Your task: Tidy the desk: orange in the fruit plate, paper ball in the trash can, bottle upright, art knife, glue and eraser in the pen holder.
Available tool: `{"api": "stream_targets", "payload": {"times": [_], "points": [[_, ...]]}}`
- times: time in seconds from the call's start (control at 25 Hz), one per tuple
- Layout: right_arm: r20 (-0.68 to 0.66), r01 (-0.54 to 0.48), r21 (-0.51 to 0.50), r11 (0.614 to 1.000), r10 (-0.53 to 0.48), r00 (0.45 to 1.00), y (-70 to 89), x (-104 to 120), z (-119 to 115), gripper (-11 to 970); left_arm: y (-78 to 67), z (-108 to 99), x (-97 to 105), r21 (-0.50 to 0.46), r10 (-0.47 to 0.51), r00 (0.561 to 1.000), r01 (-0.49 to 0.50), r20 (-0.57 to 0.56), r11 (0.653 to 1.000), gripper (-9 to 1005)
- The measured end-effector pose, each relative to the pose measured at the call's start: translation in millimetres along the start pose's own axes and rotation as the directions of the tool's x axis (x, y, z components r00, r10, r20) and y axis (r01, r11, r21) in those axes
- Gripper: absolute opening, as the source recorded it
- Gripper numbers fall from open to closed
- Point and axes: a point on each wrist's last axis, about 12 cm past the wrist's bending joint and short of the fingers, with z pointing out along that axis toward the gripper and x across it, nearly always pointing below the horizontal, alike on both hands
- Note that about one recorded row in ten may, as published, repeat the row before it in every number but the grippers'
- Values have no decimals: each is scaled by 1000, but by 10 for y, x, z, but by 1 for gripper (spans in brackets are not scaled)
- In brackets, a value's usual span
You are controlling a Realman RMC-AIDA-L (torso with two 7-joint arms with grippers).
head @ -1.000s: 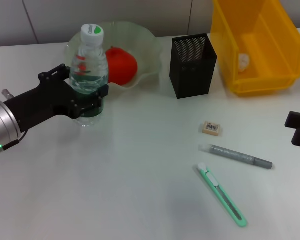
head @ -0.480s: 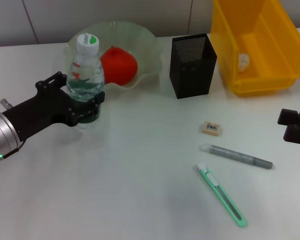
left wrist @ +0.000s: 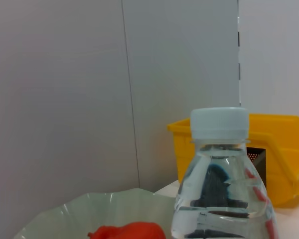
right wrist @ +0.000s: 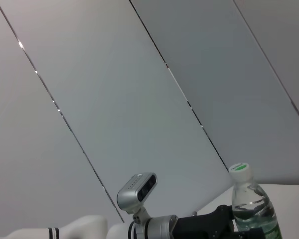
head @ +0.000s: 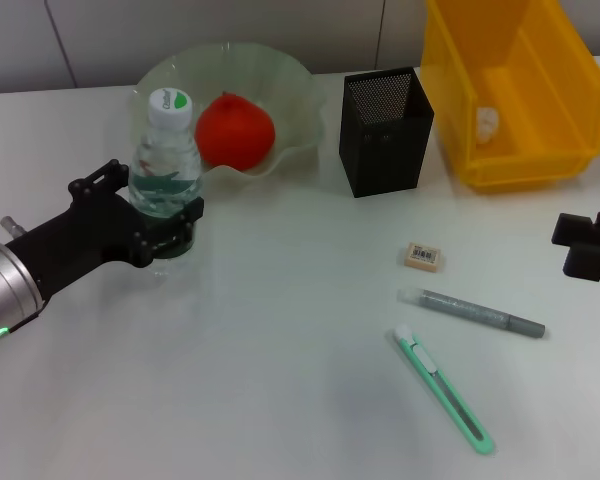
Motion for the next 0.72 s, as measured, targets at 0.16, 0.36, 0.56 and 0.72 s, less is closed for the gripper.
{"api": "stream_targets", "payload": {"times": [0.16, 0.36, 0.56, 0.72], "points": [[-1, 2, -3, 1000, -2, 1000, -4, -7, 9, 451, 5, -24, 23, -9, -8, 1000, 8, 13, 1000, 778], [-4, 4, -8, 1000, -4, 1000, -10, -19, 25, 451, 20, -33, 35, -19, -11, 1000, 11, 9, 1000, 778], [-4, 4, -9, 1000, -4, 1000, -11, -22, 26, 451, 17, -42, 65, -23, -22, 1000, 22, 2, 999, 778], [-6, 3, -12, 1000, -3, 1000, -9, -21, 30, 451, 9, -29, 77, -22, -34, 999, 34, 3, 999, 778]]}}
